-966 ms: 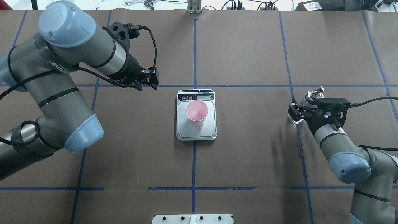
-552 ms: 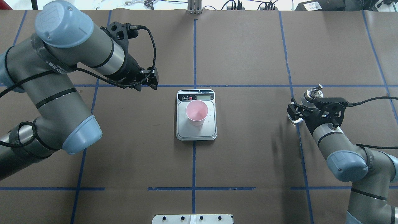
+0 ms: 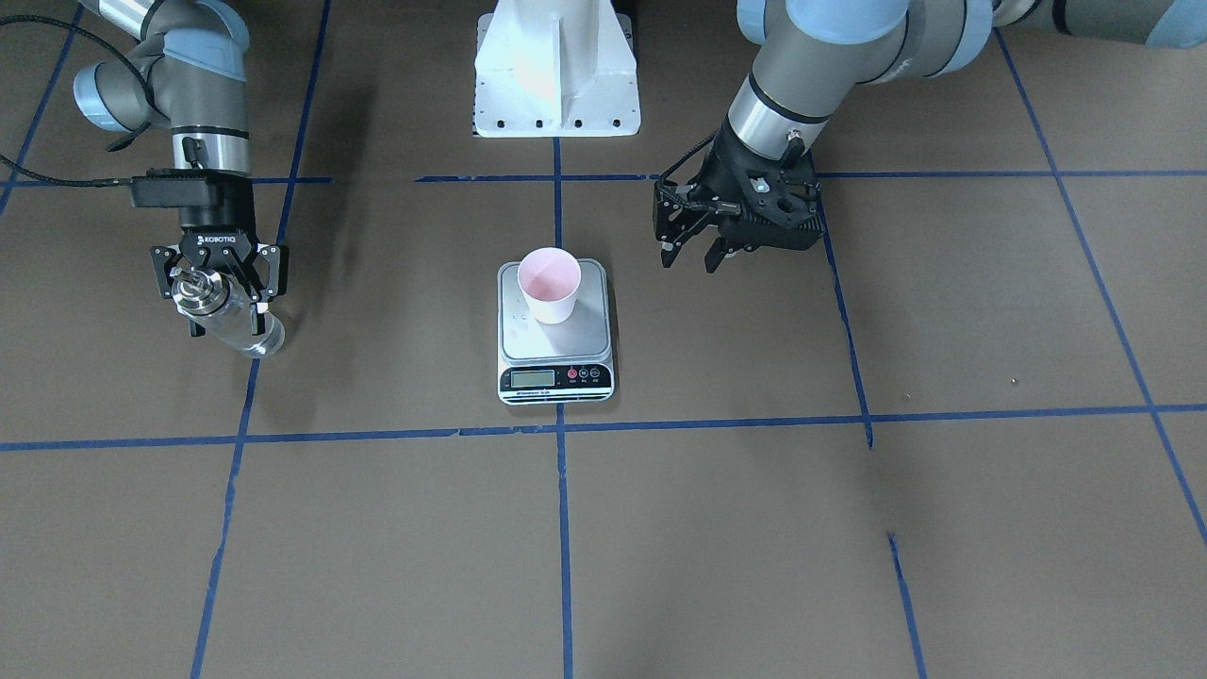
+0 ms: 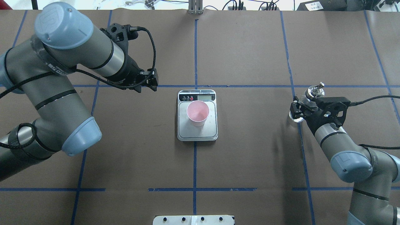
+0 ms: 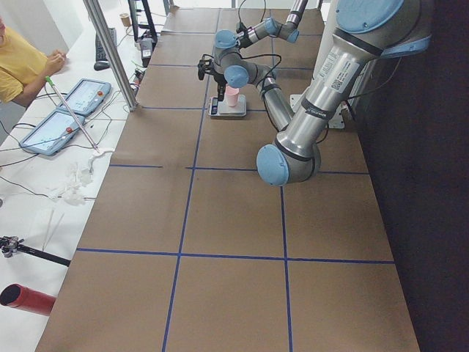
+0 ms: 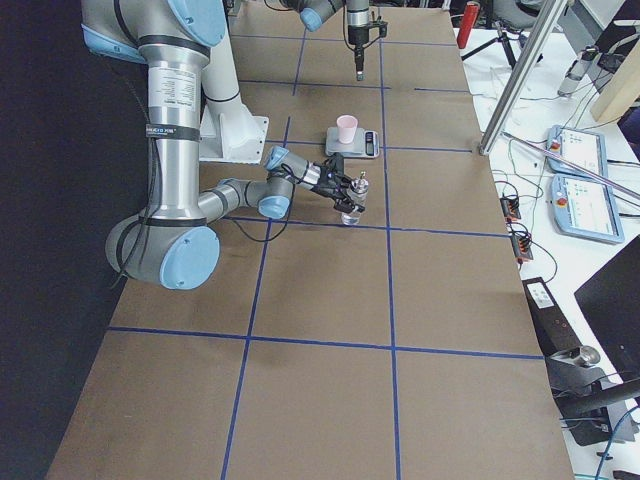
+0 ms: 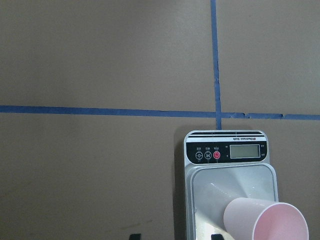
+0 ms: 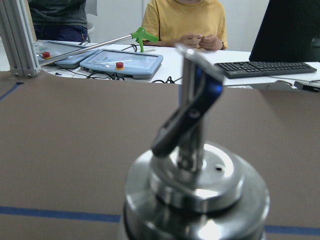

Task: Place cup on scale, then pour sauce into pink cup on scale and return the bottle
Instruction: 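Lift the bottle with the right gripper and carry it toward the cup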

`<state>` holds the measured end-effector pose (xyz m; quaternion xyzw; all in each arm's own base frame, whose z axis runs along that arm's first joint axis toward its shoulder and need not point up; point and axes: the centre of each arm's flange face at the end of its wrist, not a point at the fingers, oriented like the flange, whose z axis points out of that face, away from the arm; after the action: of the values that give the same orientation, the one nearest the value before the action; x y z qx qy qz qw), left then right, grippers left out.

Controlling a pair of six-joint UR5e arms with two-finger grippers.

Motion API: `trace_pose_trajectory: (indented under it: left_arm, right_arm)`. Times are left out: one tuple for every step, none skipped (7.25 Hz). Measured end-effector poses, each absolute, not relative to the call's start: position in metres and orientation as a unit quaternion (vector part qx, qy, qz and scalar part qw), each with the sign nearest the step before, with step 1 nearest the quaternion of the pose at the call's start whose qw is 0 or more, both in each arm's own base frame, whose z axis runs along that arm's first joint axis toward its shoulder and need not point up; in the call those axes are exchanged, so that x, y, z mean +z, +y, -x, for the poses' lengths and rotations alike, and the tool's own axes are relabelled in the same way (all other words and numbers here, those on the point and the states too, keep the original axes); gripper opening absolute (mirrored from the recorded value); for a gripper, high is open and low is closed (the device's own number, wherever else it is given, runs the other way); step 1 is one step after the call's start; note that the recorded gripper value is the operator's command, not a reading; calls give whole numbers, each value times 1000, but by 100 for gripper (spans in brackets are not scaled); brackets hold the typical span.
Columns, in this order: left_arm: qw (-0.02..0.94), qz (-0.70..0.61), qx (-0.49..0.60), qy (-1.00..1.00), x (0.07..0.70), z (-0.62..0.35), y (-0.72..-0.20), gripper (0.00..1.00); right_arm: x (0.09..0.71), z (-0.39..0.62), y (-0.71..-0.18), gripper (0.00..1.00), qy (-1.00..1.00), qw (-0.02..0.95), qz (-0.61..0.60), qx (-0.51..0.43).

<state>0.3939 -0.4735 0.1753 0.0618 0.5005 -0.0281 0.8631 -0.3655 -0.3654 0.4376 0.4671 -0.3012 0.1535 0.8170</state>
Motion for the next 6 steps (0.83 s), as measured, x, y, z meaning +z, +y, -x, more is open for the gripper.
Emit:
trace_pose_trajectory:
  left_arm:
    - [861,-64,-27,504,172,-391,-471,55]
    - [859,-67,-26,507,168,-388,-468,55]
    - [858,-70,-27,509,166,-384,-468,55]
    - [857,-72,-30,510,166,-379,-469,55]
    - [856,-75,-31,511,165,-374,-469,55]
    - [854,-77,-33,513,164,-369,-469,55]
  right_arm:
    - [409,365,-372,0,-286,819,-478,134]
    - [384,372,-377,0,-273,823,-484,118]
    - [369,381,-380,0,-262,829,-484,101]
    - [355,392,-384,0,-244,837,-483,77]
    - [332,408,-390,0,-221,846,-482,57]
    - [302,424,-396,0,-195,856,-477,40]
